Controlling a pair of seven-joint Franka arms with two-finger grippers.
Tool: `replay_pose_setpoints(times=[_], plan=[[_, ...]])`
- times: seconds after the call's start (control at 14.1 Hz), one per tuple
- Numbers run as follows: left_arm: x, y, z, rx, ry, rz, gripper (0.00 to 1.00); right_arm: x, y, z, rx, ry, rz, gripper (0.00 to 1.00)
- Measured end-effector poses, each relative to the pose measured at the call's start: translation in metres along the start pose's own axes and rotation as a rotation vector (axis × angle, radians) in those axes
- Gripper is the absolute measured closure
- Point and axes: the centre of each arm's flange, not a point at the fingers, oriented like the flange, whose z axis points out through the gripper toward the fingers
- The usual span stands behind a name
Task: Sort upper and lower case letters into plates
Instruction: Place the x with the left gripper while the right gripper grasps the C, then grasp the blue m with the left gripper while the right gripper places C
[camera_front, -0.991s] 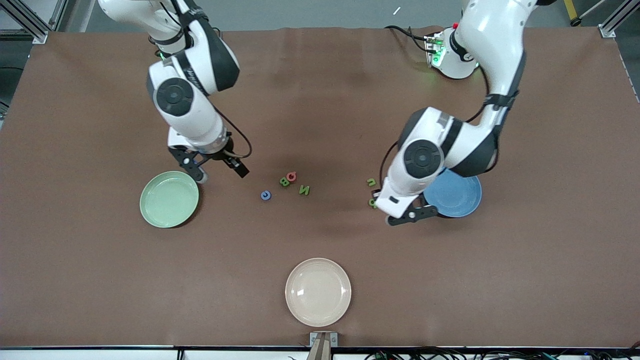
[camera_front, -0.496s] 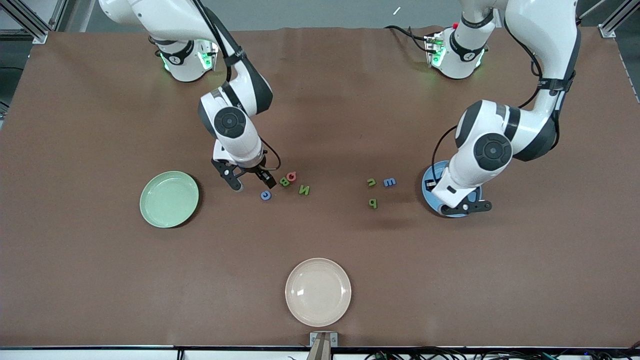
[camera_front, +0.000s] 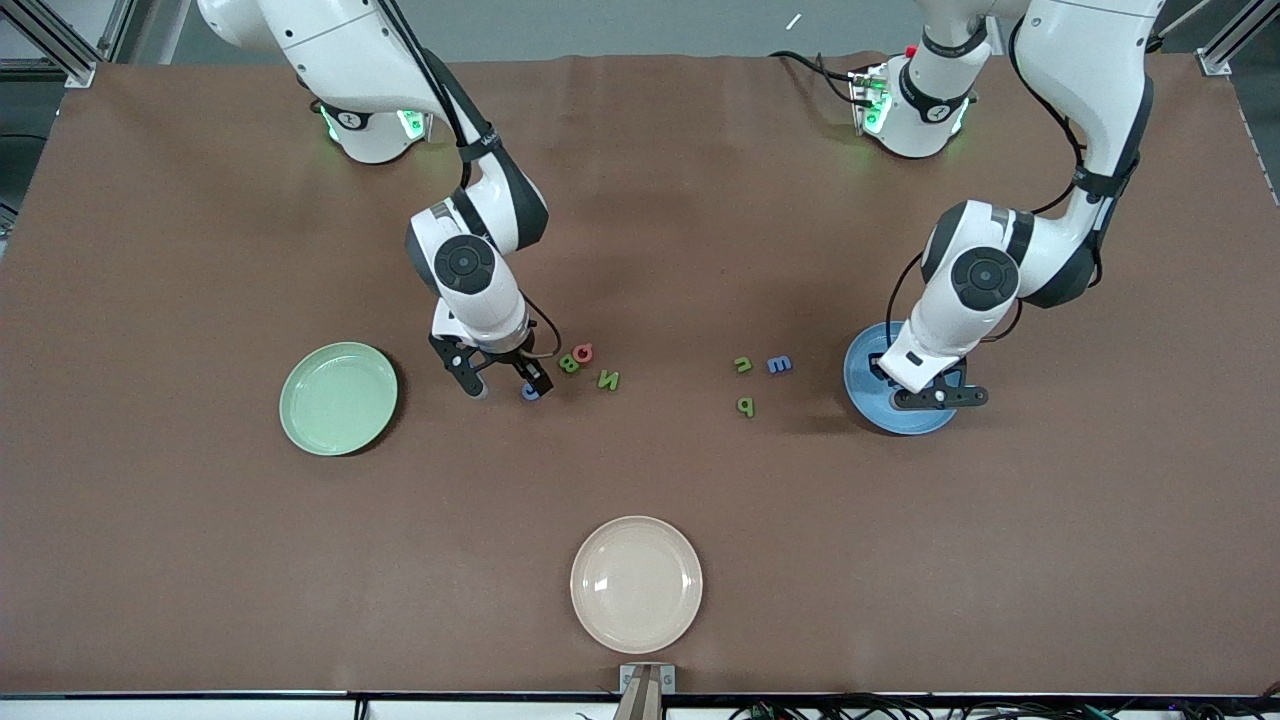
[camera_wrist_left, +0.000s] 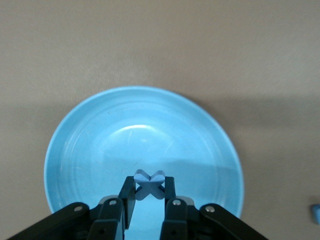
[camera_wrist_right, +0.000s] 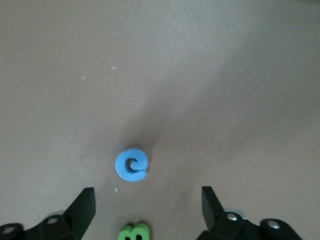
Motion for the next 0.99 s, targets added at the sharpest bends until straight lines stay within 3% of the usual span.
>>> replay_pose_setpoints(times=[0.64,0.99], plan=[[-0.020,-0.008,0.036,-0.001,-0.035,0.001,0.73,0.026,-0.017,0.032,-0.009,0.011,0.043,0.23],[-0.013,-0.001,0.028,-0.009,-0.016,0.010,0.26,0.024,-0.022,0.036,-0.006,0.004,0.078,0.30]])
